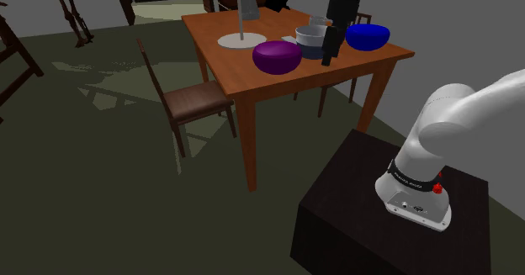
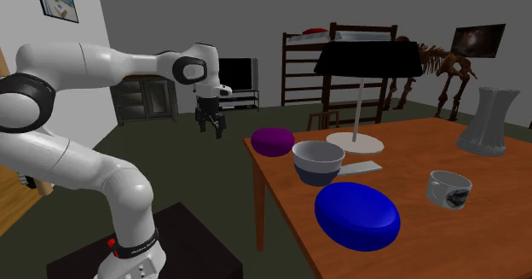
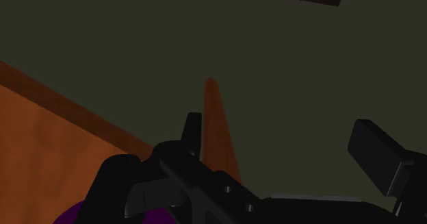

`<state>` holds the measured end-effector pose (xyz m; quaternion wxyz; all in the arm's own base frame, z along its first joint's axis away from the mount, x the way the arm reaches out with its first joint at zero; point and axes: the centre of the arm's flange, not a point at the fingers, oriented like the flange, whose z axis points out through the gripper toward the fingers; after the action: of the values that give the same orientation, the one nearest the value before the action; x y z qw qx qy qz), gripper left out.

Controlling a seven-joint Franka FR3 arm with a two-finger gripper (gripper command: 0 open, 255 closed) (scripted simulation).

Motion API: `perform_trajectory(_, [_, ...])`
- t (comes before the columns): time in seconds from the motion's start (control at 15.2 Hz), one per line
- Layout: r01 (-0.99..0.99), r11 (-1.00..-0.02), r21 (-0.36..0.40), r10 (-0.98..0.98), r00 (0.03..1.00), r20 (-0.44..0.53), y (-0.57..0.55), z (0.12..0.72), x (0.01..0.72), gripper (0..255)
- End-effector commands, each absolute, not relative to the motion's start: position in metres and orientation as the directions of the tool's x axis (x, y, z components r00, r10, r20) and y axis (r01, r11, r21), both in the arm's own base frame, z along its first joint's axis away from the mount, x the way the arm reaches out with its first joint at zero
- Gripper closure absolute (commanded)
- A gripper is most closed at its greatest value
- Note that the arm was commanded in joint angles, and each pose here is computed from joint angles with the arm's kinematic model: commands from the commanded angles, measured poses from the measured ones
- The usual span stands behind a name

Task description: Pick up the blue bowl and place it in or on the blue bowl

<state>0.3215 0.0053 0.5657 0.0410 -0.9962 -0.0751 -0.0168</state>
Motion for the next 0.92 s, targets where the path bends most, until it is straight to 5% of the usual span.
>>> perform_trajectory(0.0, [0.151, -0.985, -0.079, 0.148, 0.988, 0.04, 0.005, 0.566, 0.321, 0])
perform_trajectory(0.86, [0.059, -0.996, 0.066, 0.058, 0.998, -0.016, -0.093, 0.55, 0.447, 0])
